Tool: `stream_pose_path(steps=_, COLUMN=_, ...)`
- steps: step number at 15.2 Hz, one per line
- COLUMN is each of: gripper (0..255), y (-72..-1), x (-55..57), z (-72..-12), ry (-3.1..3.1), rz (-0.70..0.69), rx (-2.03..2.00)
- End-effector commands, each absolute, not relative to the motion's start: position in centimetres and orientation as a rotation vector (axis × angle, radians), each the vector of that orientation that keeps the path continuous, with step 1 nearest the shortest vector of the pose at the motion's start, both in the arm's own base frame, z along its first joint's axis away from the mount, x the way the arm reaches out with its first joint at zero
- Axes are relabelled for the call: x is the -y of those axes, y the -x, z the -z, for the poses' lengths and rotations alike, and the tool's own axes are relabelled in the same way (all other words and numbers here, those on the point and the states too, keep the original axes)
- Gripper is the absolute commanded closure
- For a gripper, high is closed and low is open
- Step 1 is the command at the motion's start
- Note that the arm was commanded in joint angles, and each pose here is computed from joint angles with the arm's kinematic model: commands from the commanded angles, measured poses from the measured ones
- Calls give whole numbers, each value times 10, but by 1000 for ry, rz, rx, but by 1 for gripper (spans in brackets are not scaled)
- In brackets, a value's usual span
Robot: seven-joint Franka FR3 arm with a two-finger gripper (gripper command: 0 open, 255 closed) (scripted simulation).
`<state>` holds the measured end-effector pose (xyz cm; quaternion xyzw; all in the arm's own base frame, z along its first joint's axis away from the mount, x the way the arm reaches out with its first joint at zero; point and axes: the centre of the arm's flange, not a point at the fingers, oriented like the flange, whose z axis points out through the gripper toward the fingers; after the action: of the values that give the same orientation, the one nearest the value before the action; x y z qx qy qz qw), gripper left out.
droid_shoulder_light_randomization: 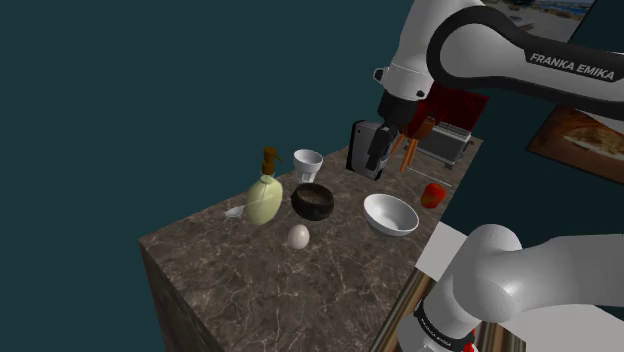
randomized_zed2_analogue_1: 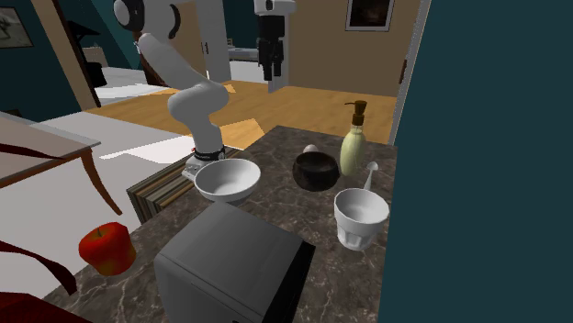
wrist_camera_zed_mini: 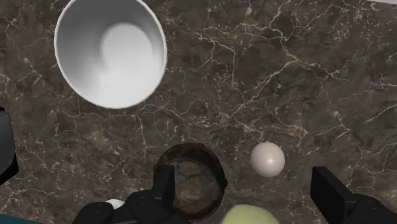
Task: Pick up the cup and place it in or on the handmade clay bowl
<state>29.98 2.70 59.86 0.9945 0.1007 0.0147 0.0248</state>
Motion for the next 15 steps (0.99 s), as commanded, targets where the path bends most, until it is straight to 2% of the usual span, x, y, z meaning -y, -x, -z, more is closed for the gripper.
stream_pose_path(steps=1, gripper=0, y=-300, x=-27, z=-599, ry=-3076, rz=-45, rx=-311)
stream_pose_path(steps=15, gripper=0, y=-444, x=29, z=-503, ry=-3025, rz=-53, rx=-314)
